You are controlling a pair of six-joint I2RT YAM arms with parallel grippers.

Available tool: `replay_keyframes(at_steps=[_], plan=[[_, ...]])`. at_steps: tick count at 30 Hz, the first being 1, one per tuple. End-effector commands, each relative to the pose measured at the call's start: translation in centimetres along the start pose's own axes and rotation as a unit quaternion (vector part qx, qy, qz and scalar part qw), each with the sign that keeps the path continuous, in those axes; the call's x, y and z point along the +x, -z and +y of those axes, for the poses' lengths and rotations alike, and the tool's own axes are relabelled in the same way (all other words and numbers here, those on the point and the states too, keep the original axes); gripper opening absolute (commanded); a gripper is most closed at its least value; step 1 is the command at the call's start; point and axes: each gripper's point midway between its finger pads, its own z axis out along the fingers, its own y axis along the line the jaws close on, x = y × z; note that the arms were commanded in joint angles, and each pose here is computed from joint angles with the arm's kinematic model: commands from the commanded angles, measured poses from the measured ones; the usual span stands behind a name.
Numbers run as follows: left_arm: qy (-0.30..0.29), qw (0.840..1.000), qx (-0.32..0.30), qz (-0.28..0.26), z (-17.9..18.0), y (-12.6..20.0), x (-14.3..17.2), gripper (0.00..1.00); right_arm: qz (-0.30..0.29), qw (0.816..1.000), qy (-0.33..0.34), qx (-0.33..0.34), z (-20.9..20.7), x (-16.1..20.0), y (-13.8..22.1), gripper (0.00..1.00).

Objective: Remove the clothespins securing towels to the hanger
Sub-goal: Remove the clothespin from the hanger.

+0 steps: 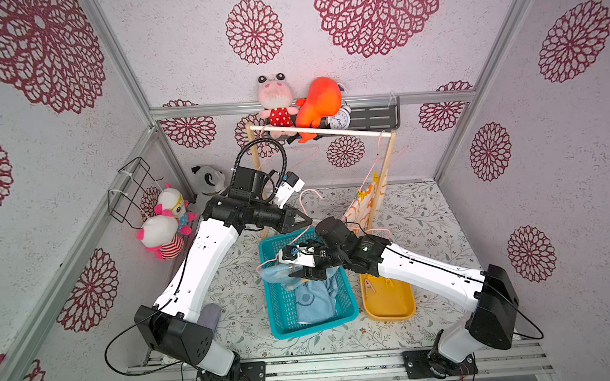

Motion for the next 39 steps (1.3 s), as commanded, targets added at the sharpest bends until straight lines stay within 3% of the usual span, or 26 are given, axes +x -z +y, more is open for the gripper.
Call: replay_keyframes(at_steps=[1, 22, 39], plan=[[-0.018, 1.000, 0.015, -0.003, -0.9, 0.0, -0.5, 0.00, -0.023, 1.000, 0.012, 0.004, 0.1, -1.4, 2.1, 0.54], [-0.021, 1.000, 0.014, 0.000, -0.8, 0.0, -0.5, 0.00, -0.021, 1.000, 0.015, 0.001, 1.0, -1.1, 2.7, 0.55], [-0.009, 1.000, 0.019, 0.002, -0.1, -0.4, -0.6, 0.00, -0.005, 0.999, 0.026, 0.042, 0.8, -0.6, 1.7, 0.56]])
